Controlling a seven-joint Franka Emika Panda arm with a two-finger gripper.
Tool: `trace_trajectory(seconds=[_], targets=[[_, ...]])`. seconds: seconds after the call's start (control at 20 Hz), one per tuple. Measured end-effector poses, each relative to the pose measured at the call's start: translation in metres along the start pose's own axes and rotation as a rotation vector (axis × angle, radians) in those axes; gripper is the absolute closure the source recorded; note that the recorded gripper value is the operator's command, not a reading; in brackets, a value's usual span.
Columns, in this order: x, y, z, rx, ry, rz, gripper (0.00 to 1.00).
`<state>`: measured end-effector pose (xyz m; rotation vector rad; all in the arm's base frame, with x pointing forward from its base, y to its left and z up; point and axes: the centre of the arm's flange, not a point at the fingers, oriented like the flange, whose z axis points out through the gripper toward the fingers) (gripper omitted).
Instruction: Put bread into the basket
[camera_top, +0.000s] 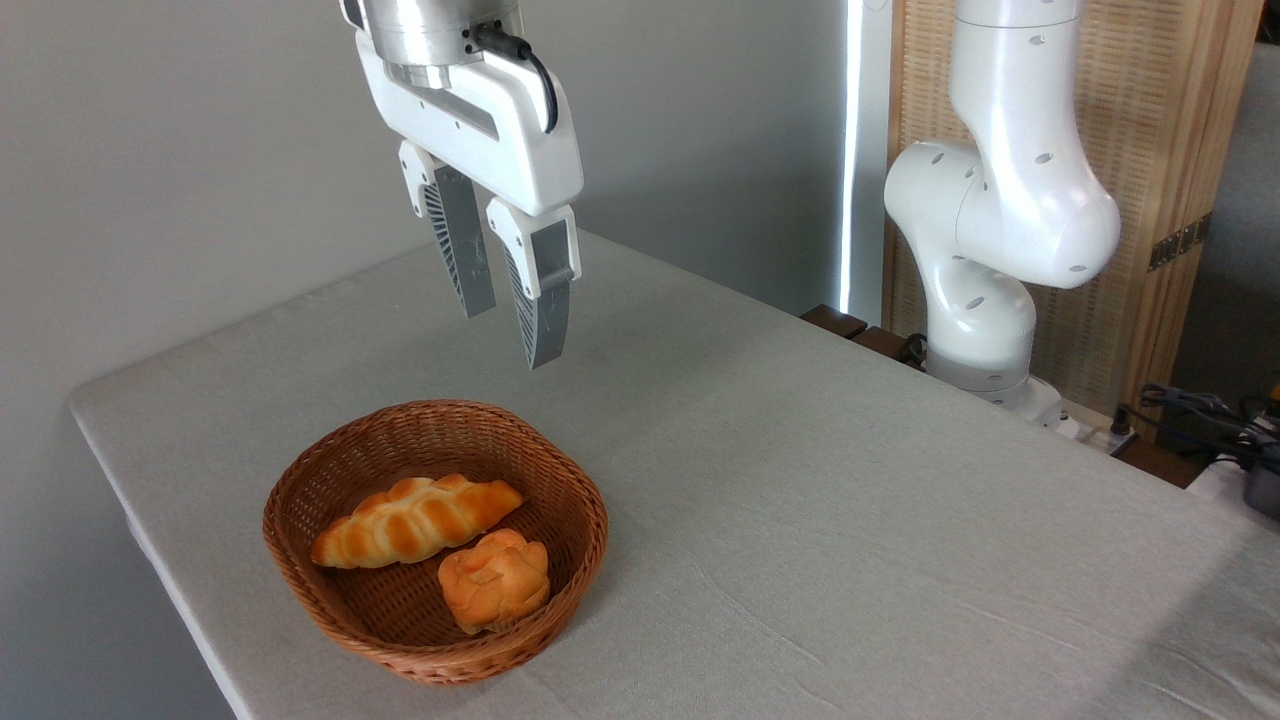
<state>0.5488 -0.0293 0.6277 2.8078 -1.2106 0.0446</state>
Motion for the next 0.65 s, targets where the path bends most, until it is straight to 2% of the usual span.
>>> trace_trajectory(seconds=[0.2, 0.4, 0.65], targets=[[-0.0016, -0.0017, 0.0002, 0.004, -0.007, -0.003, 0.00], [-0.0072, -0.0056, 0.0007, 0.041, -0.058, -0.004, 0.00], [-0.0064, -0.0046, 0.0014, 0.041, -0.063, -0.001, 0.00]])
